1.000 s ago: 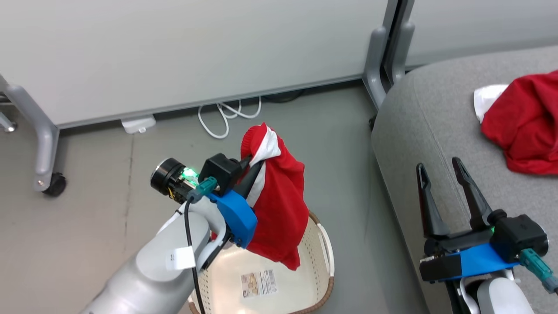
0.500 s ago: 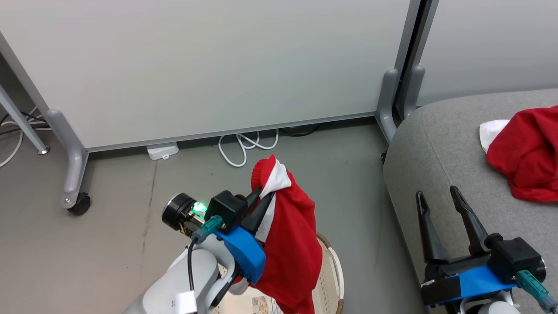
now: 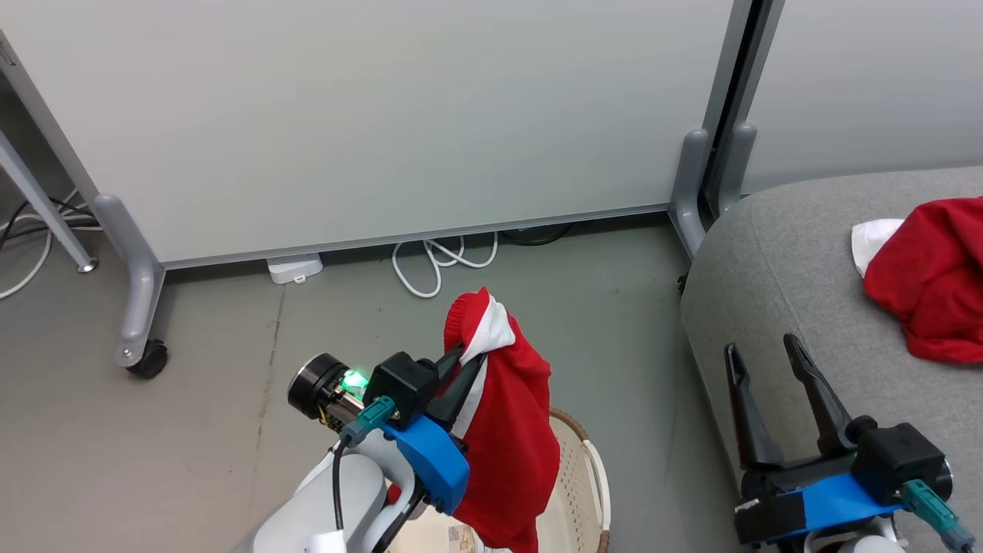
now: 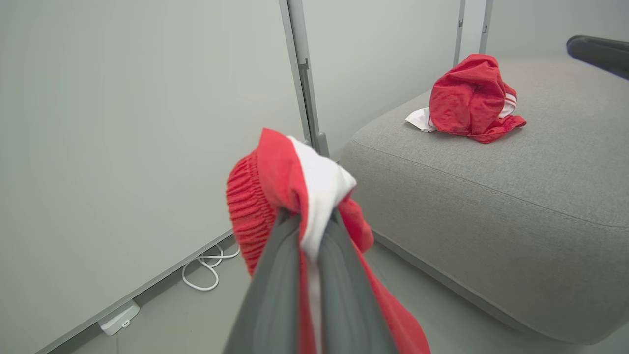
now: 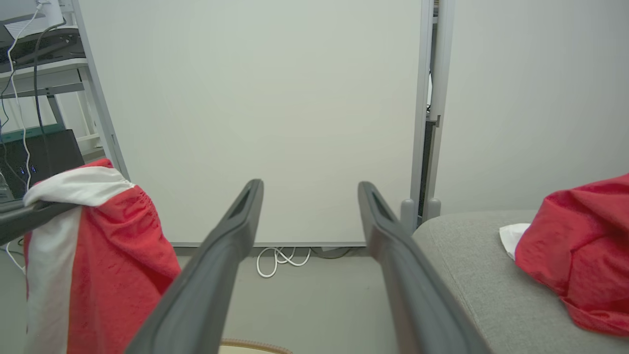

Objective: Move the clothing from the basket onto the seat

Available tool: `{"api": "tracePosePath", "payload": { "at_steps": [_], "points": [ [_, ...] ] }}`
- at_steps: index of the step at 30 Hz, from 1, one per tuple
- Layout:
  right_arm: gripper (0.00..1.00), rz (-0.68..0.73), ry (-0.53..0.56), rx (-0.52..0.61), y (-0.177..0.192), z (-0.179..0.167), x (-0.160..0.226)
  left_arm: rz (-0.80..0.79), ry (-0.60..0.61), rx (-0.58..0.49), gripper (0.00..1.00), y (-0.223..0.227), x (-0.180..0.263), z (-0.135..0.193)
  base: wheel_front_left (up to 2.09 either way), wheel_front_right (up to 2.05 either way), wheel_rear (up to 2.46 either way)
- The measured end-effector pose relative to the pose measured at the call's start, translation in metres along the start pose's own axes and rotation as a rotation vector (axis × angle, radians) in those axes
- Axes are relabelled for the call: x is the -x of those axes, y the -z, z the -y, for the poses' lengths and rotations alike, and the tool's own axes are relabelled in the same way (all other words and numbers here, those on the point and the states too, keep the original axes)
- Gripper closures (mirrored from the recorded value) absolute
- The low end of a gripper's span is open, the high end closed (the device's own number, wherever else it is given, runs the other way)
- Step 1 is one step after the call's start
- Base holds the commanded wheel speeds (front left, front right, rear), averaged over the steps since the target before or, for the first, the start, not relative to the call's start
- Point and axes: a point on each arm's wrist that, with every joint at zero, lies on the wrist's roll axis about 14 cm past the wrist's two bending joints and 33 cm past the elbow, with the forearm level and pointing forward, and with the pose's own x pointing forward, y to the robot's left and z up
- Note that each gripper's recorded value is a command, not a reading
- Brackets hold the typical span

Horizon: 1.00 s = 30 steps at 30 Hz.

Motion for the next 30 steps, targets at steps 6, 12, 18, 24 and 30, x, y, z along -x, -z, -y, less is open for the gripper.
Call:
{"api": "tracePosePath", "payload": {
  "at_steps": [6, 12, 18, 24, 30],
  "points": [
    [0.0, -0.017, -0.045, -0.016, 0.006, -0.016, -0.003, 0.009, -0.006, -0.007, 1.0, -0.003, 0.0, -0.003, 0.0, 0.0, 0.0],
    [0.0, -0.052, -0.157, -0.031, 0.018, -0.052, -0.008, 0.033, -0.01, -0.015, 1.0, -0.013, -0.004, -0.006, 0.0, 0.0, 0.0],
    [0.0, -0.107, -0.287, -0.028, 0.036, -0.09, -0.014, 0.055, -0.006, -0.02, 1.0, -0.022, -0.008, -0.005, 0.0, 0.0, 0.0],
    [0.0, -0.161, -0.409, 0.0, 0.055, -0.121, -0.024, 0.071, -0.004, -0.023, 1.0, -0.029, -0.013, -0.007, 0.0, 0.0, 0.0],
    [0.0, -0.21, -0.499, 0.029, 0.072, -0.143, -0.033, 0.078, -0.009, -0.024, 1.0, -0.032, -0.015, -0.008, 0.0, 0.0, 0.0]
  ]
}}
